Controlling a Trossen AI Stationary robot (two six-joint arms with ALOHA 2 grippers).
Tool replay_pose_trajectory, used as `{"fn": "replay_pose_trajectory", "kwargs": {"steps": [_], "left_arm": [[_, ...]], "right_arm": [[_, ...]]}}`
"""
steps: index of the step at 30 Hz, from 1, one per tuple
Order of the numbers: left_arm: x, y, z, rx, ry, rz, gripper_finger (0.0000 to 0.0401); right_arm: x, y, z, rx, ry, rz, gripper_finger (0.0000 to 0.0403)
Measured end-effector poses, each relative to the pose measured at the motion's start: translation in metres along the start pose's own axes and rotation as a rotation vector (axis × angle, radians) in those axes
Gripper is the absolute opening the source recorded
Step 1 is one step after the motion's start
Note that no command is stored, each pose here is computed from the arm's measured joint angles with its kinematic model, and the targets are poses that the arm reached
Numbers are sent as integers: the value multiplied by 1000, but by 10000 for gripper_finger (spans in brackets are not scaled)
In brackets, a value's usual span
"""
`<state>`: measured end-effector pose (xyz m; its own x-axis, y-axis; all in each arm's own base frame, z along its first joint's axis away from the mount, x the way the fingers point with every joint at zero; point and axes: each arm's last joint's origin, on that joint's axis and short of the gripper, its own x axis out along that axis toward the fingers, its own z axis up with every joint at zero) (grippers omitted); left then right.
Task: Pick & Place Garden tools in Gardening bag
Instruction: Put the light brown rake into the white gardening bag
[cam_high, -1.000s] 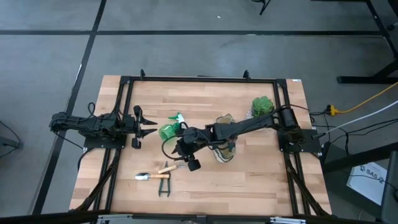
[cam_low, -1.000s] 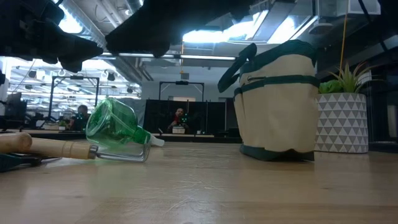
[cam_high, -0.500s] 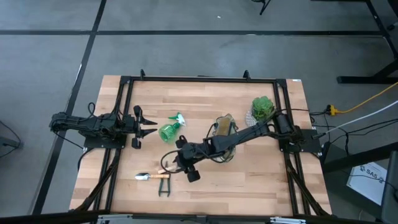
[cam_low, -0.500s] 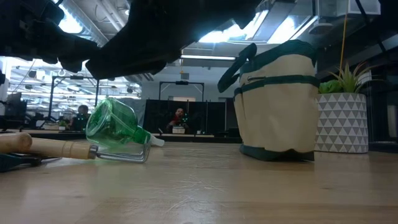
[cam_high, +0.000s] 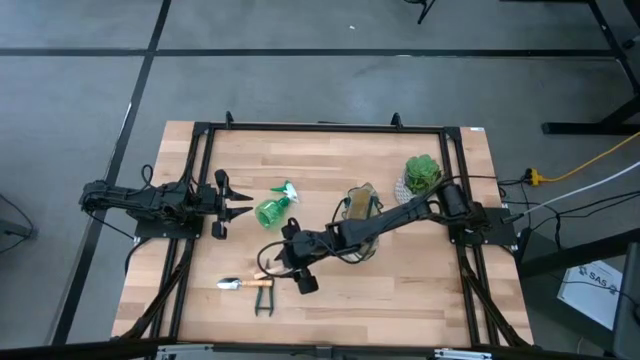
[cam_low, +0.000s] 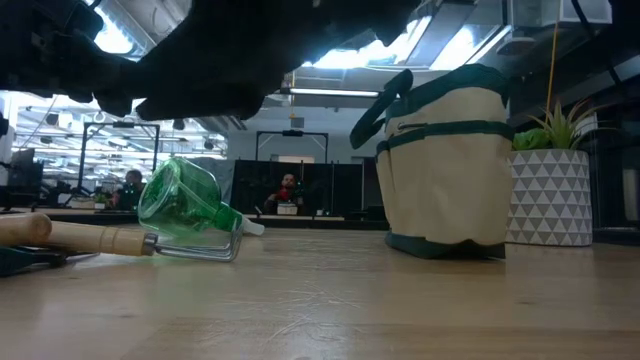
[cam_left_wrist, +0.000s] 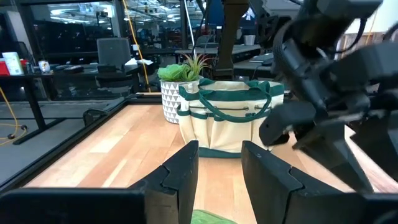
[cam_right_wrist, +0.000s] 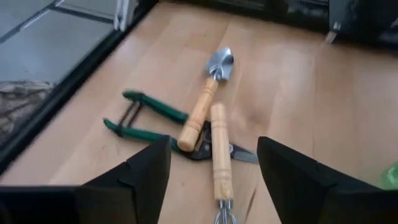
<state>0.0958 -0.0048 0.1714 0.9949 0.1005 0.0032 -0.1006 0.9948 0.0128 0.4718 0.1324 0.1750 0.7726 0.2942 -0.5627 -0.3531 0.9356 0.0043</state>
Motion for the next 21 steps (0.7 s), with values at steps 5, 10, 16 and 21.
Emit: {"fn": "replay_pose_trajectory", "kwargs": {"steps": [5, 10, 16, 21], "left_arm": [[0, 0, 0, 0, 0, 0, 118], [0, 0, 0, 0, 0, 0, 118], [0, 0, 0, 0, -1, 0, 118], [0, 0, 0, 0, 0, 0, 118]], "right_arm": [[17, -4, -13, 13, 62, -12, 239], [27, -11, -12, 44, 149, -34, 238], [34, -13, -4, 70, 268, -33, 238], [45, -5, -4, 44, 284, -16, 238]]}}
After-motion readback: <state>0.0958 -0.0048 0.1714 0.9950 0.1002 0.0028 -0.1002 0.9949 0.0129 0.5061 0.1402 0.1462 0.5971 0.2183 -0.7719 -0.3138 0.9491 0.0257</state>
